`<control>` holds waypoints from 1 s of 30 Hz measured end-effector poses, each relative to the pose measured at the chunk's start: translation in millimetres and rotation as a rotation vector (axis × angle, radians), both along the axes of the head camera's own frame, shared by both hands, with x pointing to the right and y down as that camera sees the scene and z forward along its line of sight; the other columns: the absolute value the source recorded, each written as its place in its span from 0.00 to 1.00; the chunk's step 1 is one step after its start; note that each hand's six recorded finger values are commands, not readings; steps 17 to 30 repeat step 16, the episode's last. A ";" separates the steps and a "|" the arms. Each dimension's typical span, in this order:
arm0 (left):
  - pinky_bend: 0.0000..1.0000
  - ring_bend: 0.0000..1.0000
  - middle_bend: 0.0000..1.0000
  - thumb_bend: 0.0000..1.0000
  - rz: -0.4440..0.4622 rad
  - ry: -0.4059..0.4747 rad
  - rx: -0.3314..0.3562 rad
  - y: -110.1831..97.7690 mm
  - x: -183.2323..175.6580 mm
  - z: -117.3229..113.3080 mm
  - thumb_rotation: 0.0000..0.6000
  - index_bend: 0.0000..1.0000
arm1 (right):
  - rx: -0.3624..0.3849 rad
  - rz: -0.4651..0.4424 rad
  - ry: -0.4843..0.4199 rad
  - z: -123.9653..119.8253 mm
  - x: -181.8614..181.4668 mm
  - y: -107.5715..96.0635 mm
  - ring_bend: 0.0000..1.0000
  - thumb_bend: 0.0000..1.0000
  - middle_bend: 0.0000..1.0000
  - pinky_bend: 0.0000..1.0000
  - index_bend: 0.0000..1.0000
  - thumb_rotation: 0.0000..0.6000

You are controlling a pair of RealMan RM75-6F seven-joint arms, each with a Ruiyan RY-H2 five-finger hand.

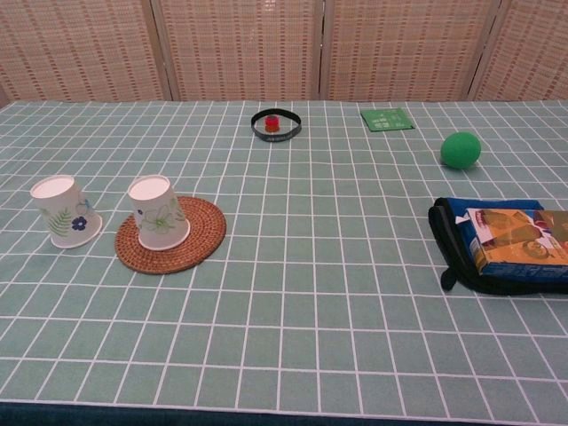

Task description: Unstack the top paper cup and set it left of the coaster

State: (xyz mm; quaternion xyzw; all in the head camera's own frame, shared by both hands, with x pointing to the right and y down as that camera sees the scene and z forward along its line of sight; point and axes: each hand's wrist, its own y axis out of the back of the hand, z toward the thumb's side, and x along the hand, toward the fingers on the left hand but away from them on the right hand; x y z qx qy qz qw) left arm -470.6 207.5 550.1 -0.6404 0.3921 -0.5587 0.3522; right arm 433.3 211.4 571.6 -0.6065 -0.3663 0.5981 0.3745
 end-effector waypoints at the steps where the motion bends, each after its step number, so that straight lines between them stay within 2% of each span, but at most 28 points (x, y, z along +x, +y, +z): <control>1: 0.00 0.00 0.00 0.33 -0.012 0.002 0.008 6.6 -8.2 1.2 1.00 0.00 | 0.001 -0.001 0.003 0.6 -1.2 0.3 0.00 0.26 0.00 0.00 0.00 1.00; 4: 0.00 0.00 0.00 0.33 -0.033 0.027 0.017 16.0 -20.9 2.4 1.00 0.00 | 0.000 -0.005 0.011 3.1 -4.5 1.3 0.00 0.26 0.00 0.00 0.00 1.00; 8: 0.00 0.00 0.00 0.33 -0.050 0.066 0.024 18.6 -26.6 3.2 1.00 0.00 | -0.016 -0.008 0.008 8.2 -8.1 1.8 0.00 0.26 0.00 0.00 0.00 1.00; 14: 0.00 0.00 0.00 0.33 -0.062 -0.006 0.038 20.0 -36.6 6.8 1.00 0.00 | -0.018 -0.018 0.000 12.3 -12.6 -2.8 0.00 0.26 0.00 0.00 0.00 1.00; 30: 0.00 0.00 0.00 0.33 -0.070 -0.007 0.043 20.6 -37.5 6.2 1.00 0.00 | -0.026 -0.021 0.002 14.5 -13.3 -2.5 0.00 0.26 0.00 0.00 0.00 1.00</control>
